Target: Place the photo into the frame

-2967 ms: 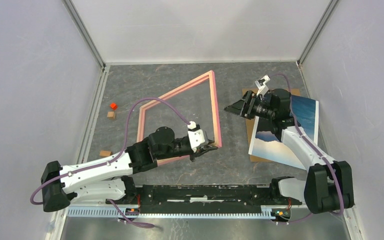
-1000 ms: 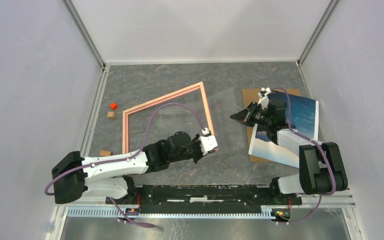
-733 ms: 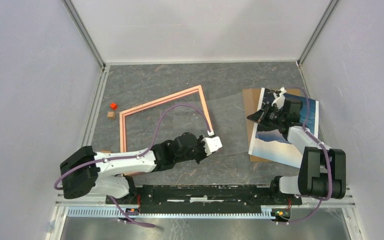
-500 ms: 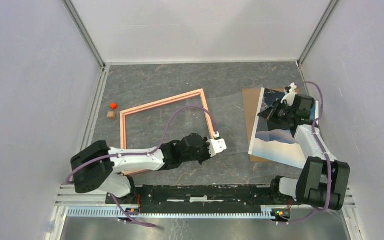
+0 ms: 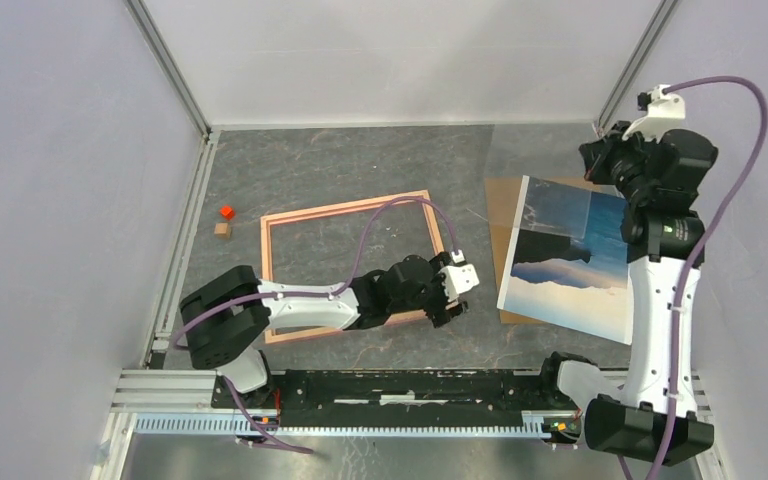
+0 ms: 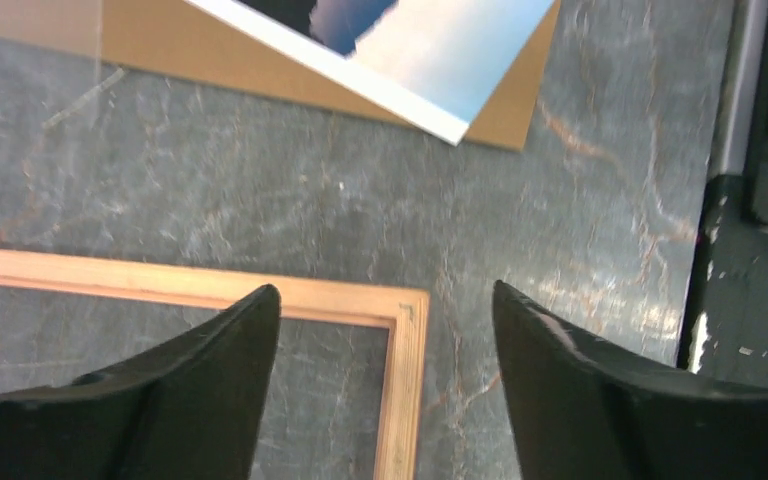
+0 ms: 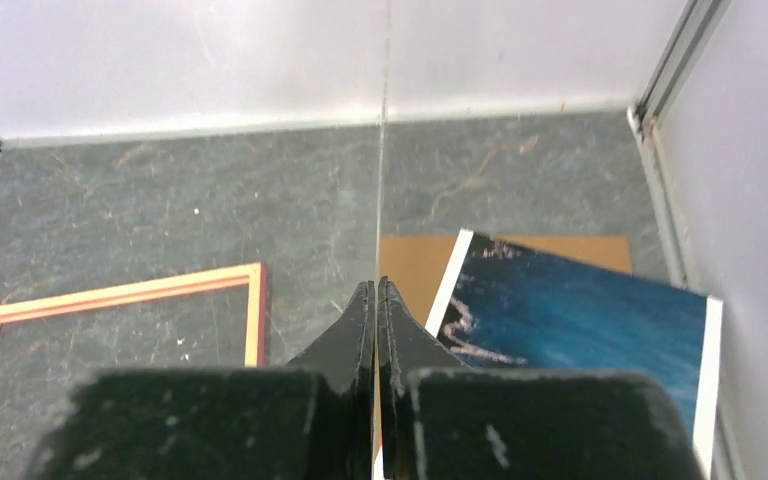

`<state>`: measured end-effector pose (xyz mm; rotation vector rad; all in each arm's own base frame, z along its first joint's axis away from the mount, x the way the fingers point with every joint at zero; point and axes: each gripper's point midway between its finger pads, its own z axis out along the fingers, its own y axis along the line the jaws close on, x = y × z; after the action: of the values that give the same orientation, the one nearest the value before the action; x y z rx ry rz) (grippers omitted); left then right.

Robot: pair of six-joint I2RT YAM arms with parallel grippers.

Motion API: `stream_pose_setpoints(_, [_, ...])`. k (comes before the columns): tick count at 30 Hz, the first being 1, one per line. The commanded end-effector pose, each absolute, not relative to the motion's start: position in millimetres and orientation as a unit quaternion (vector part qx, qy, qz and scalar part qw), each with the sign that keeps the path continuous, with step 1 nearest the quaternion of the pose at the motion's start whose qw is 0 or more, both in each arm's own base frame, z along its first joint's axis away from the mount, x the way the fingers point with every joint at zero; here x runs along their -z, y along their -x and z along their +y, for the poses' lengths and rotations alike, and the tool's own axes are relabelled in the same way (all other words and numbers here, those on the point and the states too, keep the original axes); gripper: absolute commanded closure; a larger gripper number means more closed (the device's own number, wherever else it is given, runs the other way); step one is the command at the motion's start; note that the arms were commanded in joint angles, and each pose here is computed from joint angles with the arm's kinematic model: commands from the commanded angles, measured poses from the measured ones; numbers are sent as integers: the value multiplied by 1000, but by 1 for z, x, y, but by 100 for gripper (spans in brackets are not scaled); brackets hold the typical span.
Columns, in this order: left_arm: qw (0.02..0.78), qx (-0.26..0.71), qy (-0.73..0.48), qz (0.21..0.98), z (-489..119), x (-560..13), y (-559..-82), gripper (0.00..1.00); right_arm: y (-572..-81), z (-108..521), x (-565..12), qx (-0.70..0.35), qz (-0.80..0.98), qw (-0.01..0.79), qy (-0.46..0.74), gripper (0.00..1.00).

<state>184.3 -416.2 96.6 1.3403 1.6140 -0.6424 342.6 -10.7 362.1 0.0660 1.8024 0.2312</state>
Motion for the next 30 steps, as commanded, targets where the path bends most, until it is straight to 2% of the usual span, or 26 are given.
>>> stream_pose_setpoints(1, [518, 321, -484, 628, -435, -174, -189, 11, -333, -6, -410, -92, 751, 653, 1, 100])
stream_pose_setpoints(4, [504, 340, -468, 642, -420, -195, -177, 4, -334, 9, -431, -120, 736, 666, 17, 100])
stream_pose_setpoints(9, [507, 370, -419, 656, -367, -252, -153, 3, -336, 55, -468, -197, 712, 671, 61, 100])
stream_pose_setpoints(13, [564, 348, -353, 660, -301, -317, -152, 3, -338, 110, -479, -282, 706, 644, 87, 100])
stream_pose_setpoints(18, [627, 363, -290, 625, -234, -399, -137, 0, -341, 185, -473, -374, 714, 581, 111, 100])
stream_pose_setpoints(23, [681, 366, -225, 594, -186, -449, -135, 1, -308, 257, -509, -521, 642, 544, 141, 100])
stream_pose_setpoints(27, [709, 375, -197, 564, -165, -470, -131, 1, -308, 276, -455, -583, 652, 479, 77, 100])
stream_pose_setpoints(30, [712, 365, -190, 569, -160, -469, -134, 1, -315, 269, -371, -578, 689, 436, -11, 100])
